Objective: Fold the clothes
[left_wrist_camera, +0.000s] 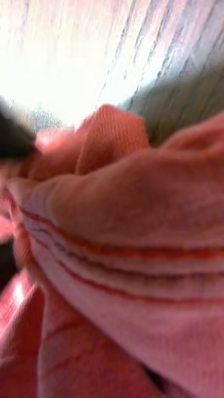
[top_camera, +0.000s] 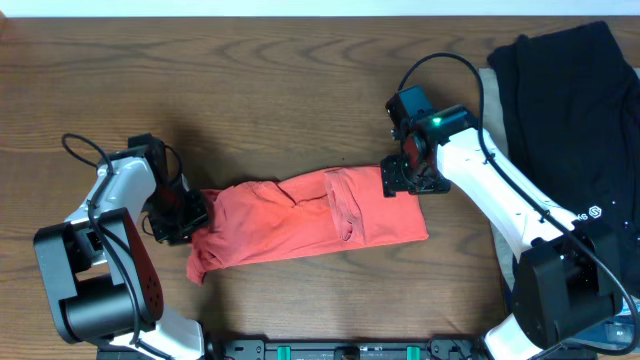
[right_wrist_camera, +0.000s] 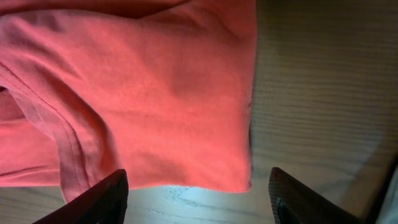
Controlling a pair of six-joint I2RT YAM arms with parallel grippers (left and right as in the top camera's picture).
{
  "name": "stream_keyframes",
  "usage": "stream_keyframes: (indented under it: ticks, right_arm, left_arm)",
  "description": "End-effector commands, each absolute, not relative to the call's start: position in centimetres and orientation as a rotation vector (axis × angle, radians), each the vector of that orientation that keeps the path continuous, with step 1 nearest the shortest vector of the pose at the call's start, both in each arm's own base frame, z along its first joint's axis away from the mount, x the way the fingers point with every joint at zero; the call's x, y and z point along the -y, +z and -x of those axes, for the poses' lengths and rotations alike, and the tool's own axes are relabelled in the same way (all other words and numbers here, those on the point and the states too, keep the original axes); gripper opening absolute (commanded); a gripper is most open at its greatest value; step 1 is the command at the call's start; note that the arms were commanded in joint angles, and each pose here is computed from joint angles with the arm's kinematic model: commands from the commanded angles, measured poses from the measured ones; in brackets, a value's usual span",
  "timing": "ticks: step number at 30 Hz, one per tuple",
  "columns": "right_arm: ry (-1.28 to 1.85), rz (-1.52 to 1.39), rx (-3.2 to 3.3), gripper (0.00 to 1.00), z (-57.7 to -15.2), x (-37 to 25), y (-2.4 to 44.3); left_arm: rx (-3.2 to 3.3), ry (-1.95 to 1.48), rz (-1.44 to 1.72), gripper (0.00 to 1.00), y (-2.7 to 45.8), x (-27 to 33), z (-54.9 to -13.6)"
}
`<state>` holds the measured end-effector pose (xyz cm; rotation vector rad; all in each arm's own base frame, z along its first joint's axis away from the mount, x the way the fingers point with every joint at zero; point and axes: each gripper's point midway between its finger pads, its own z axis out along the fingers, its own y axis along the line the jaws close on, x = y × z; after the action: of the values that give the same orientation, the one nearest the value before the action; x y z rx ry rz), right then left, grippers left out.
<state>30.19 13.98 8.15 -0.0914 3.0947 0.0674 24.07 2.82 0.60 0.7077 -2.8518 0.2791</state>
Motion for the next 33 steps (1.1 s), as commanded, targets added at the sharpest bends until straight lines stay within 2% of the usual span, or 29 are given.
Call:
stream_keyframes:
  ticks: [1,6,11,16,22,33]
  right_arm:
    - [-0.005,0.045,-3.096,0.7,-30.5,-12.3,8.1]
    - [-0.133,-0.049,-3.103,0.7,-30.7,-9.0,8.1]
    - [-0.166,-0.096,-3.113,0.7,-31.2,-6.0,8.1]
    - [-0.167,-0.169,-3.113,0.7,-31.5,-4.1,8.1]
    - [-0.168,-0.203,-3.115,0.7,-31.6,-2.9,8.1]
    - [-0.171,-0.18,-3.121,0.7,-31.5,-2.8,8.1]
  left_arm:
    - [2.852,0.299,-0.697,0.06,0.5,-2.6,-24.0]
    - [2.874,0.234,-0.715,0.06,2.7,-4.1,-25.4]
    - [2.903,0.017,-0.804,0.06,7.8,-7.6,-27.2]
    - [2.935,0.021,-0.789,0.06,12.5,-7.0,-28.6]
    - [2.955,0.267,-0.575,0.06,14.1,1.1,-29.7]
    - [3.11,0.399,-0.104,0.06,13.6,18.2,-30.4]
